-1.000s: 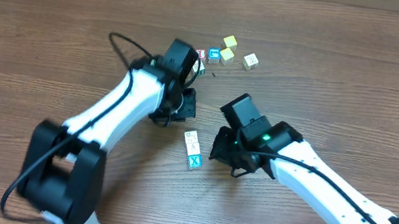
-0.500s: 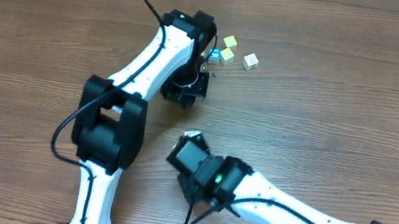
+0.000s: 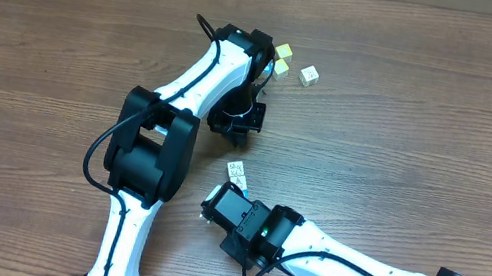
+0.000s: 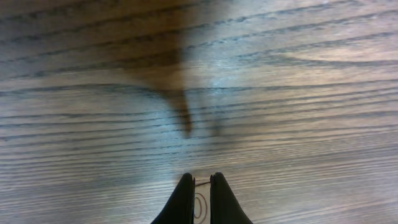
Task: Flip 3 blocks
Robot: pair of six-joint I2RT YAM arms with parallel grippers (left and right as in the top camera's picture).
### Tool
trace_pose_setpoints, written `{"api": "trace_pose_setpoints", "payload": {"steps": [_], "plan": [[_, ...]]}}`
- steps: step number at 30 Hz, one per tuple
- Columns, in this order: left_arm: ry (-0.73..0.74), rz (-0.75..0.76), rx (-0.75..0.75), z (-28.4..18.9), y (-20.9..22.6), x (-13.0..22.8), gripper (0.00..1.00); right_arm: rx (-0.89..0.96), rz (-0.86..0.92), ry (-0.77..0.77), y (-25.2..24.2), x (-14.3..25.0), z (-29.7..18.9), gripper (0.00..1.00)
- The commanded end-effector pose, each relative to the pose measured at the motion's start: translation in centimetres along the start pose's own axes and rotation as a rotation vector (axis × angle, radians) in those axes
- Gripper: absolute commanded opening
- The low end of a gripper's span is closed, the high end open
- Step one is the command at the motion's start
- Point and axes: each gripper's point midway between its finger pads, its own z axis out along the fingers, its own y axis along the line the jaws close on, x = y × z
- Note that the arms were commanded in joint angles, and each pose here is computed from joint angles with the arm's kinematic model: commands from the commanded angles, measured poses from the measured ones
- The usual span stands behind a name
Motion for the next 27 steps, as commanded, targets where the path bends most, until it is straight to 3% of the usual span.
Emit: {"api": "trace_pose_setpoints", "payload": {"steps": [1, 5, 8, 20, 21, 24, 27], "plan": [[-0.018, 0.018, -0.036, -0.3, 0.4, -0.3, 0.04, -0.019, -0.068, 0.012, 0.3, 0.2, 0.2, 0.08], [-0.019, 0.017, -0.057, -0.3, 0.8, -0.3, 0.04, -0.006, -0.071, 0.011, 0.0, 0.1, 0.2, 0.15], [-0.016, 0.017, -0.064, -0.3, 1.0, -0.2, 0.04, -0.001, -0.129, 0.012, -0.4, 0.1, 0.3, 0.04], [0.006, 0.011, -0.076, 0.3, 1.4, 0.3, 0.04, 0.001, -0.183, 0.069, -0.8, 1.0, 2.5, 0.04], [0.003, 0.012, -0.075, 0.2, 1.4, 0.2, 0.04, 0.001, -0.183, 0.069, -0.8, 1.0, 2.5, 0.04], [-0.011, 0.022, -0.070, -0.2, 1.3, 0.2, 0.04, 0.001, -0.203, 0.062, -0.9, 0.8, 2.5, 0.20], [-0.016, 0.041, -0.069, -0.4, 1.3, 0.2, 0.04, 0.006, -0.205, 0.032, -1.2, 0.1, 2.6, 0.20]]}}
